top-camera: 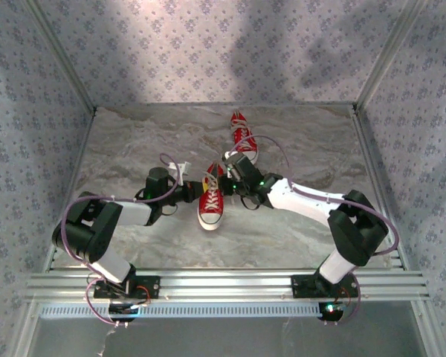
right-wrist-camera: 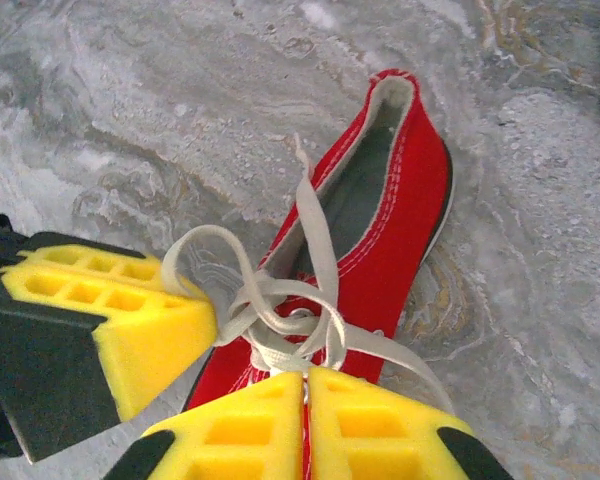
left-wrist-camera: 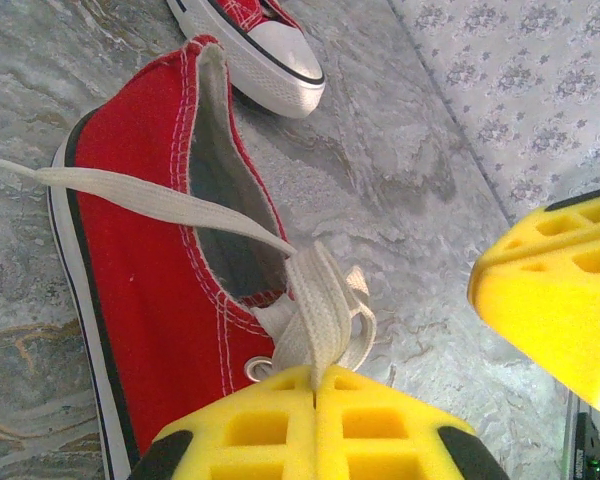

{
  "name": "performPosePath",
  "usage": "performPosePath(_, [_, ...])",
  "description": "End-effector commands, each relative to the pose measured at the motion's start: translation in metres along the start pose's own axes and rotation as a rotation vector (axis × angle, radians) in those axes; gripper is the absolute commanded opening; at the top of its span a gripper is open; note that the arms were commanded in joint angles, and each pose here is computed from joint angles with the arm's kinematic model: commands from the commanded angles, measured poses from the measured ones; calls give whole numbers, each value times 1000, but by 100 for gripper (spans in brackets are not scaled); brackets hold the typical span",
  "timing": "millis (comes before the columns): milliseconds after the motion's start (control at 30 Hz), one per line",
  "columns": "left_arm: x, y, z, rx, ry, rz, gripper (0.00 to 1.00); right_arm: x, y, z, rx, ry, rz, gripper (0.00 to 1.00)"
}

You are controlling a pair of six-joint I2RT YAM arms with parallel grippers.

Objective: Tie the shoes

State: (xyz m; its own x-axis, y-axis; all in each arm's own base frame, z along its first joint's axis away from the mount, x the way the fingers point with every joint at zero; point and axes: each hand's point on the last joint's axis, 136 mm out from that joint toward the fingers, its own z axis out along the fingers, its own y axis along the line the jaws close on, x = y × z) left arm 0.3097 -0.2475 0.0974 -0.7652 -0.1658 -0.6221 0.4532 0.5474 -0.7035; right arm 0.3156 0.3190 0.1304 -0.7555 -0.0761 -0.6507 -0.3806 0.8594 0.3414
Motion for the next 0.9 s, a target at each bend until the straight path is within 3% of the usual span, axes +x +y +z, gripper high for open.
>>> performPosePath(0, [-8, -6, 1, 13, -9, 48, 0, 1, 4, 6, -12, 23, 9, 5])
performPosePath(700, [-6, -9, 2, 21, 6, 57, 0, -2, 10, 34, -88, 71, 37, 5])
performPosePath(867, [-6, -9, 1, 20, 4, 57, 0, 3, -4, 39, -6, 88, 42, 7])
